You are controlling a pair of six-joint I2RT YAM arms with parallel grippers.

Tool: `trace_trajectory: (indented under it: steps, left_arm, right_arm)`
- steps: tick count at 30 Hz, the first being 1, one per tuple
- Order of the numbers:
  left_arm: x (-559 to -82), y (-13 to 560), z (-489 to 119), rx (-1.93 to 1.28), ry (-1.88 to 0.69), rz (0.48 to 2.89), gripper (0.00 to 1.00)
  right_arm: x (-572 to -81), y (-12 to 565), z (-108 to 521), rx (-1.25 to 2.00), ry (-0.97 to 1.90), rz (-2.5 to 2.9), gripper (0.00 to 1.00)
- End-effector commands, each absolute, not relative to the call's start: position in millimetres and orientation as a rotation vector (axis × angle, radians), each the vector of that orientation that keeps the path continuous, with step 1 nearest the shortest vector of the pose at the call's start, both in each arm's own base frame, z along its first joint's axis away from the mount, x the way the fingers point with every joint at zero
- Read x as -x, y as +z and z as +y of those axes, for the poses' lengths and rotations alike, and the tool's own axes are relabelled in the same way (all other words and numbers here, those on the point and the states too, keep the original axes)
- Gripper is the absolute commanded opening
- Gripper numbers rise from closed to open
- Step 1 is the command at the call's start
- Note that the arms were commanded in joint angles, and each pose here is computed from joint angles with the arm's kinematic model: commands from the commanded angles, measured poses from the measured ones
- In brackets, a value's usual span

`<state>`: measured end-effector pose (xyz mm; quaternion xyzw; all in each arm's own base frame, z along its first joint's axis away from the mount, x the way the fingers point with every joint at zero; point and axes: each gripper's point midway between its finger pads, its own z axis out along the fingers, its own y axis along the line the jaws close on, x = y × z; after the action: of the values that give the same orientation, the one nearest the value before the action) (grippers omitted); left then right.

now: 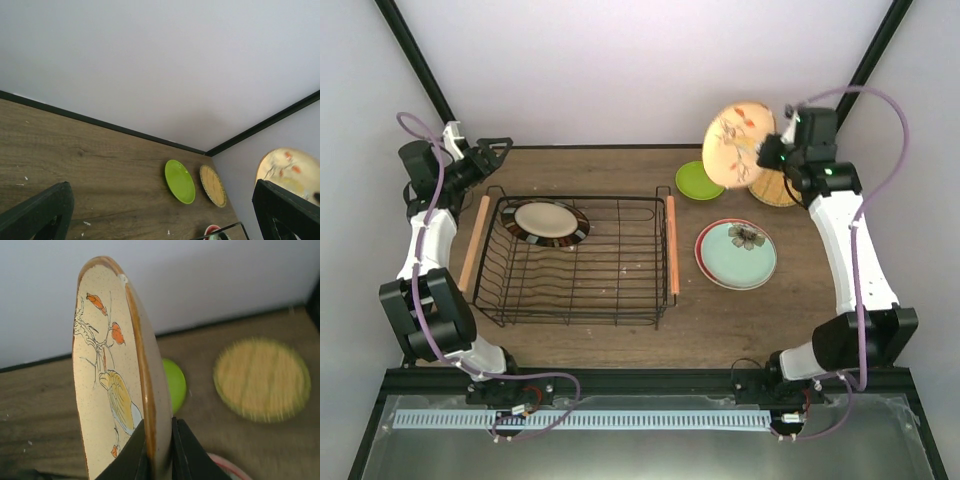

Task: Unload the plates from the dish rack

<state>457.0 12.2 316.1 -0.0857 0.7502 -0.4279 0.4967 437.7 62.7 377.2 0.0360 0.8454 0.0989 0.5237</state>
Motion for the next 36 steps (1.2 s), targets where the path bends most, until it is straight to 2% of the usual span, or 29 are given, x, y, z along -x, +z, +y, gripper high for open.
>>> trace_trajectory:
  steps: [1,8,15,36]
  left_arm:
    - [-457,329,9,0.167,-1.027,1.789,1.00]
    - [-454,327,6,0.152,-1.040,1.798,1.00]
    - [-454,326,5,0.151,-1.049,1.799,1.00]
    - [-452,329,1,0.126,-1.063,1.794,1.00]
  right_arm:
    - [-402,334,43,-0.326,0.517,2.147,0.01]
    - [-365,255,37,-0.434,0.776,2.259,0.01]
    - [-348,216,27,-0.517,0.817,2.290,0.01]
    - [-345,127,11,-0.644,0.819,2.377,0.01]
